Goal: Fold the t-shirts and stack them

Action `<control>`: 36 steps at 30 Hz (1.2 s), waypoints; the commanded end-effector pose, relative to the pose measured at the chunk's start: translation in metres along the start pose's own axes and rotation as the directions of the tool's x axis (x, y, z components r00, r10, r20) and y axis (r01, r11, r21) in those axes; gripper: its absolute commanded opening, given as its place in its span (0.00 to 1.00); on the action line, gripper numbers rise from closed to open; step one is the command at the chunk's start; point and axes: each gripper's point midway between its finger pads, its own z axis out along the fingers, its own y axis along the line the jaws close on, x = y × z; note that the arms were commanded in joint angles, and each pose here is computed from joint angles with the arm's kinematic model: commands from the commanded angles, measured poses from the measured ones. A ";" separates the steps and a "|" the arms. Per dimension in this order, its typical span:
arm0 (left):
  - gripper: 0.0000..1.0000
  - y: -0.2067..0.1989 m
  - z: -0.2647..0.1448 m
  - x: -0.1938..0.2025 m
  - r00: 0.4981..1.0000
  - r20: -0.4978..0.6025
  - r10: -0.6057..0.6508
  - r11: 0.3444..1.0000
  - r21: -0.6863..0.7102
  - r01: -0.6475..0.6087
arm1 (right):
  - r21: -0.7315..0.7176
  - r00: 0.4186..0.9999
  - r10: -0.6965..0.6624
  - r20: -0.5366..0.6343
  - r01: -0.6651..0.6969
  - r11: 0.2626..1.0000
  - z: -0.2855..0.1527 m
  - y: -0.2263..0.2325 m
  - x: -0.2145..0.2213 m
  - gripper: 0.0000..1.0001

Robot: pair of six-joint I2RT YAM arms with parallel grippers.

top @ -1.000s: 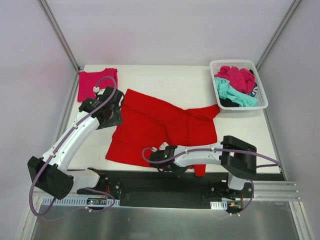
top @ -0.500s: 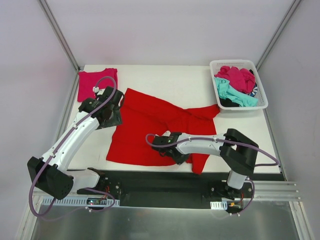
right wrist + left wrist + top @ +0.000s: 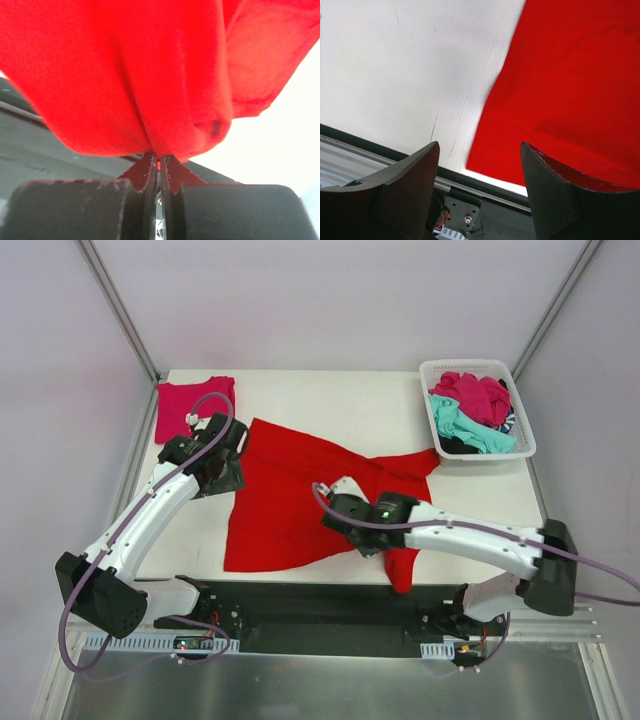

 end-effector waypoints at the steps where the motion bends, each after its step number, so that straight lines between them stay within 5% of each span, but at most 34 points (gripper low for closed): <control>1: 0.66 0.001 0.000 0.005 1.000 -0.004 -0.010 1.000 -0.014 0.010 | 0.050 0.983 0.078 0.167 -0.087 0.995 -0.074 -0.047 -0.021 0.01; 4: 0.66 0.001 -0.001 0.003 1.000 0.000 -0.011 1.000 -0.011 0.011 | 0.080 0.975 0.091 0.205 -0.109 0.991 -0.099 -0.070 -0.018 0.01; 9: 0.66 0.002 -0.003 0.003 1.000 0.005 -0.012 1.000 -0.007 0.012 | 0.078 0.993 0.035 0.109 -0.043 0.996 -0.089 -0.077 0.018 0.01; 13: 0.66 0.001 -0.002 0.003 1.000 0.002 -0.013 1.000 -0.008 0.013 | -0.101 0.990 -0.075 -0.116 0.064 0.993 -0.048 -0.026 0.069 0.01; 21: 0.66 0.002 0.000 0.000 1.000 0.005 0.001 1.000 -0.024 -0.001 | -0.305 0.948 -0.258 -0.188 0.193 0.932 -0.035 0.052 0.105 0.01; 25: 0.66 -0.002 0.003 0.000 1.000 -0.009 0.004 1.000 -0.027 -0.004 | -0.141 0.958 -0.228 -0.171 0.205 0.968 -0.029 0.025 0.085 0.38; 27: 0.66 -0.003 0.004 -0.002 1.000 -0.009 0.001 1.000 -0.027 -0.001 | -0.102 0.972 -0.167 -0.164 0.152 0.983 -0.026 0.011 0.069 0.44; 36: 0.66 -0.020 0.016 -0.027 0.999 0.034 0.012 0.999 -0.035 -0.011 | 0.009 0.984 0.096 -0.150 -0.096 0.995 0.030 -0.066 -0.002 0.44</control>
